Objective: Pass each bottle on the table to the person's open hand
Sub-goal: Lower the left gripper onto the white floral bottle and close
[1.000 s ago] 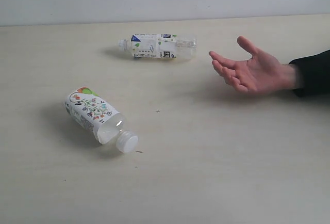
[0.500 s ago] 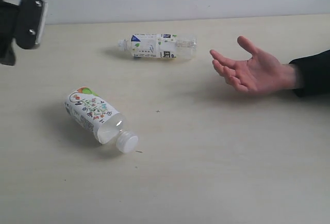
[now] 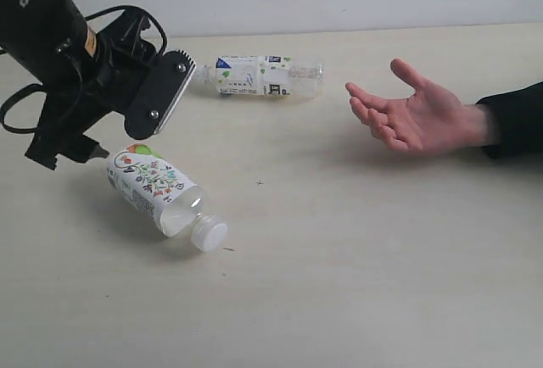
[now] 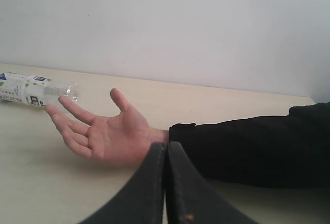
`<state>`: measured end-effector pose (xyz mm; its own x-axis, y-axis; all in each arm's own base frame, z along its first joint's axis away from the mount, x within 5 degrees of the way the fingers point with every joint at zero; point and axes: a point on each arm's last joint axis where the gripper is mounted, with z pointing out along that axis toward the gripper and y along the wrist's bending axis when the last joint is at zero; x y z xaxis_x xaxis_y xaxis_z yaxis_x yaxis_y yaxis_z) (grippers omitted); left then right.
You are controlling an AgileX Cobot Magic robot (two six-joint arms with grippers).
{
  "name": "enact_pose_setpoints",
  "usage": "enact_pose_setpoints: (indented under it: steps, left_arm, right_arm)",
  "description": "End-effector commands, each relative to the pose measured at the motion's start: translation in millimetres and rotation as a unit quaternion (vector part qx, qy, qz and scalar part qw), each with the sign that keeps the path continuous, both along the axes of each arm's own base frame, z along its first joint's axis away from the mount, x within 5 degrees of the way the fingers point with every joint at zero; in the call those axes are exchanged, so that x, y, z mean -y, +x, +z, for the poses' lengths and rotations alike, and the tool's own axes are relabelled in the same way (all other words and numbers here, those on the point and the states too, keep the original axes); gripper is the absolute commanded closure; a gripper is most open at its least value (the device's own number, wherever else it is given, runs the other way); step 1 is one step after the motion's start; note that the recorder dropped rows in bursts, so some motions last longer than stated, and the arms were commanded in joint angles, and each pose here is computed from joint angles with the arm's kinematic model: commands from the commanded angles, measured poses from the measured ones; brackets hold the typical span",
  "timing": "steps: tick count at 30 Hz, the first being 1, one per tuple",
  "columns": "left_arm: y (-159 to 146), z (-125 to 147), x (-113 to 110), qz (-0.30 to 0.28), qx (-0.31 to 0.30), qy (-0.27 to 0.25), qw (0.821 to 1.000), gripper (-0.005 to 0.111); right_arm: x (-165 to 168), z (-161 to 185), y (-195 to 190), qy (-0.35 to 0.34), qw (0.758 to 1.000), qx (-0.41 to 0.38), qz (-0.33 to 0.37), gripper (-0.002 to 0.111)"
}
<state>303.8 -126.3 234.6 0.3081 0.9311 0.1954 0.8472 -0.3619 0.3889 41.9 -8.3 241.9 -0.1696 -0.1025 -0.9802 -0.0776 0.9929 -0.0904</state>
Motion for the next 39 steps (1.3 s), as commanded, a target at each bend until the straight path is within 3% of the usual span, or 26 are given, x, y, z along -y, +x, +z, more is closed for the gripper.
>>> enact_pose_setpoints:
  steps: [1,5,10,13,16,27,39]
  left_arm:
    - [-3,-20,8,0.01,-0.025,-0.037,0.999,0.022]
    - [-2,-32,9,0.006,-0.043,-0.03,0.999,0.022]
    - [3,-51,9,-0.086,-0.064,0.03,0.994,0.022]
    - [10,-64,14,-0.103,-0.055,0.029,0.993,0.022]
    - [15,-71,17,-0.11,-0.042,0.019,0.993,0.022]
    - [16,-102,18,-0.108,-0.09,0.037,0.989,0.022]
    - [16,-104,18,-0.107,-0.092,0.038,0.989,0.022]
  right_arm:
    - [-1,0,0,0.003,1.0,0.005,0.004,0.108]
    - [-1,0,0,0.003,1.0,0.005,0.004,0.108]
    - [-1,0,0,0.003,1.0,0.005,0.004,0.108]
    - [-1,0,0,0.003,1.0,0.005,0.004,0.108]
    - [-1,0,0,0.003,1.0,0.005,0.004,0.108]
    - [-1,0,0,0.003,1.0,0.005,0.004,0.108]
    - [-1,0,0,0.003,1.0,0.006,0.004,0.108]
